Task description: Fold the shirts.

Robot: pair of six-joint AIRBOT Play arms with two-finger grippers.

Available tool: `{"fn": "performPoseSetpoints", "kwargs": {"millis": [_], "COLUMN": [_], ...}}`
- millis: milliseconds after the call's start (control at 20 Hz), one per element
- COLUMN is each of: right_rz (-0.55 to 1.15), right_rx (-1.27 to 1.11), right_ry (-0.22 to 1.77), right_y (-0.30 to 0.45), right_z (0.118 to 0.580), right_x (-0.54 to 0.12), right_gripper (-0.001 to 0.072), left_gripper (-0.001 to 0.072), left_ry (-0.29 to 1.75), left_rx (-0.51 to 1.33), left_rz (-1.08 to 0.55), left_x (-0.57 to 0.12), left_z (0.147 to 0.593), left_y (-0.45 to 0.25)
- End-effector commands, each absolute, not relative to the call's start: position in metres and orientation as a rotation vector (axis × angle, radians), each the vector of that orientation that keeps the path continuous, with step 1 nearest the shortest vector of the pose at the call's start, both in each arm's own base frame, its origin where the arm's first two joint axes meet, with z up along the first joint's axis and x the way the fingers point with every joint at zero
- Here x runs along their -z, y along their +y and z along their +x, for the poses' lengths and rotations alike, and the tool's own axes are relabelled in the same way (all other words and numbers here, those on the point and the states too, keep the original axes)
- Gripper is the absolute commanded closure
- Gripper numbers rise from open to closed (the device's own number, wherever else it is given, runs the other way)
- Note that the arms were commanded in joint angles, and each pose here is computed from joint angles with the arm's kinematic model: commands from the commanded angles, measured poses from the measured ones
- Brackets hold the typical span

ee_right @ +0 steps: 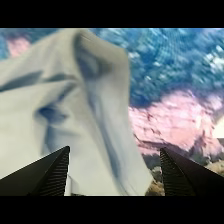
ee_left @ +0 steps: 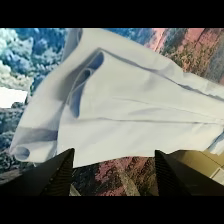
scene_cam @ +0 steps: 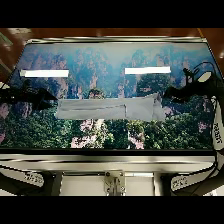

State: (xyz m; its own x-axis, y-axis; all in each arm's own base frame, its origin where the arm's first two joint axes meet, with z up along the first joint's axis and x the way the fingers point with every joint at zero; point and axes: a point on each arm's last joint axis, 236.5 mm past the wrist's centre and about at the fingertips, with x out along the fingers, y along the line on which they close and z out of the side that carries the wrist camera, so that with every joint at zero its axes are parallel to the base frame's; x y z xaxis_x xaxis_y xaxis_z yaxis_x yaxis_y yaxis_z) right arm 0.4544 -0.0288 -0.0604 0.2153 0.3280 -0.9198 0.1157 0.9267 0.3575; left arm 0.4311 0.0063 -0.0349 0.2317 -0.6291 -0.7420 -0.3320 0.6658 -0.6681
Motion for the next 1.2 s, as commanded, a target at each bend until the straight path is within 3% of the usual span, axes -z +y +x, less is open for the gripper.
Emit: {"fn": "performPoseSetpoints", "kwargs": {"millis": [0, 200, 400, 450, 500, 600, 650, 700, 750, 900, 1150], "right_rz": [0.529, 0.689, 0.694, 0.691, 0.696, 0.704, 0.701, 0.689, 0.679, 0.618, 0.522], "right_rx": [-0.26, -0.312, -0.318, -0.314, -0.306, -0.308, -0.315, -0.33, -0.337, -0.388, -0.396], "right_ry": [1.485, 1.503, 1.524, 1.528, 1.529, 1.531, 1.527, 1.512, 1.485, 1.412, 1.333], "right_y": [-0.009, 0.018, 0.035, 0.037, 0.038, 0.04, 0.038, 0.037, 0.035, 0.04, 0.048], "right_z": [0.427, 0.435, 0.438, 0.438, 0.439, 0.439, 0.438, 0.438, 0.44, 0.432, 0.386], "right_x": [0.083, 0.11, 0.132, 0.135, 0.136, 0.132, 0.125, 0.112, 0.096, 0.028, -0.081], "right_gripper": [0.0015, 0.0015, 0.0021, 0.0084, 0.0235, 0.0657, 0.0655, 0.0655, 0.0655, 0.0656, 0.0656], "left_gripper": [0.0116, 0.0117, 0.0116, 0.0117, 0.0116, 0.012, 0.0185, 0.0385, 0.0539, 0.067, 0.067], "left_ry": [1.38, 1.349, 1.354, 1.359, 1.363, 1.364, 1.351, 1.331, 1.302, 1.203, 1.195], "left_rx": [0.313, 0.383, 0.433, 0.444, 0.456, 0.473, 0.475, 0.483, 0.503, 0.585, 0.749], "left_rz": [-0.843, -0.753, -0.702, -0.691, -0.681, -0.662, -0.65, -0.641, -0.639, -0.628, -0.476], "left_x": [0.006, -0.023, -0.031, -0.031, -0.031, -0.031, -0.03, -0.031, -0.033, -0.038, 0.005], "left_z": [0.418, 0.414, 0.411, 0.411, 0.41, 0.411, 0.415, 0.42, 0.427, 0.448, 0.42], "left_y": [-0.002, -0.026, -0.05, -0.056, -0.063, -0.074, -0.081, -0.09, -0.106, -0.179, -0.324]}}
